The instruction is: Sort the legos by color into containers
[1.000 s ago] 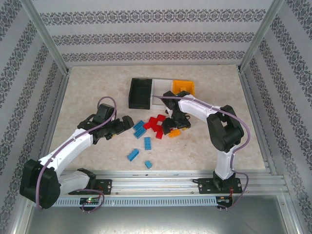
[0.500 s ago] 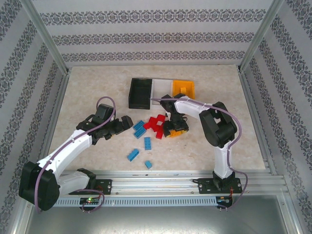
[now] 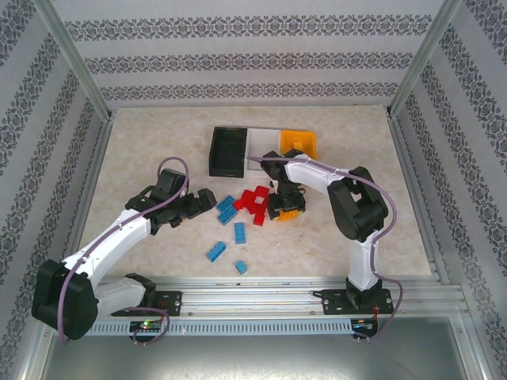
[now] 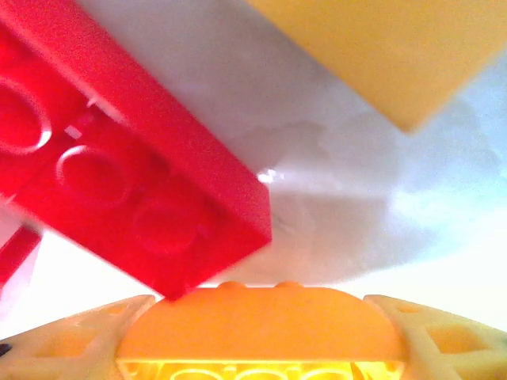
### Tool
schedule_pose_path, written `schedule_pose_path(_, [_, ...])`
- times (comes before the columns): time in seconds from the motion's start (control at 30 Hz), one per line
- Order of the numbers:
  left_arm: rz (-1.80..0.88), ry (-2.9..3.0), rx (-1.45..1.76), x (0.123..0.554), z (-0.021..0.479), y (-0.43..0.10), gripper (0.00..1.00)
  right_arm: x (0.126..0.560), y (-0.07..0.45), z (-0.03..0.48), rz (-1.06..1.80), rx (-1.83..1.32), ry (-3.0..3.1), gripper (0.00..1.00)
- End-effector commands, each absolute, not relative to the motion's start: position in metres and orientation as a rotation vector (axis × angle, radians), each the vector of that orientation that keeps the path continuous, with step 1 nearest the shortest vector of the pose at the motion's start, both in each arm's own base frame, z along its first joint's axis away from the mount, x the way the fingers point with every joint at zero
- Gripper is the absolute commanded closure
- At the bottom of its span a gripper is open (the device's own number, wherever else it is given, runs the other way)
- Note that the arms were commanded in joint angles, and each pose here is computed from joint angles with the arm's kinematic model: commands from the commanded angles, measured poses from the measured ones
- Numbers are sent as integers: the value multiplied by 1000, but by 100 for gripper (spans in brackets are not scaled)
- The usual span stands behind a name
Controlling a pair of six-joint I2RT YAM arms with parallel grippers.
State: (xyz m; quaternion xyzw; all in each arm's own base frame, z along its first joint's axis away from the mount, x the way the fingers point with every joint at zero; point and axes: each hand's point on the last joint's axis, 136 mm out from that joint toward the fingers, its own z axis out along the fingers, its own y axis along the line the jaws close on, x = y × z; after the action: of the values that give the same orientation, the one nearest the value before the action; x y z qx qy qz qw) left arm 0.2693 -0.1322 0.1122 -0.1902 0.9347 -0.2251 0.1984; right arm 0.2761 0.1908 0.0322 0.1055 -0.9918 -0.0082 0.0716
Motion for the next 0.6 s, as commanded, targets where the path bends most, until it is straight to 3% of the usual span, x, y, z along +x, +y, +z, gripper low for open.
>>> schedule_pose_path(0.0, [-614,2614,-510,275,113,-131,0,285,188,77,-86,250,-3058,45])
schedule_pose_path(0.37, [-606,2652,-454,288,115,-139,0,369,156,172,-355,-73,-3273,46])
schedule_pose_path(0.57, [-595,2666,-443,286,116,-138,0,427,142,185,-458,-299,-3354,46])
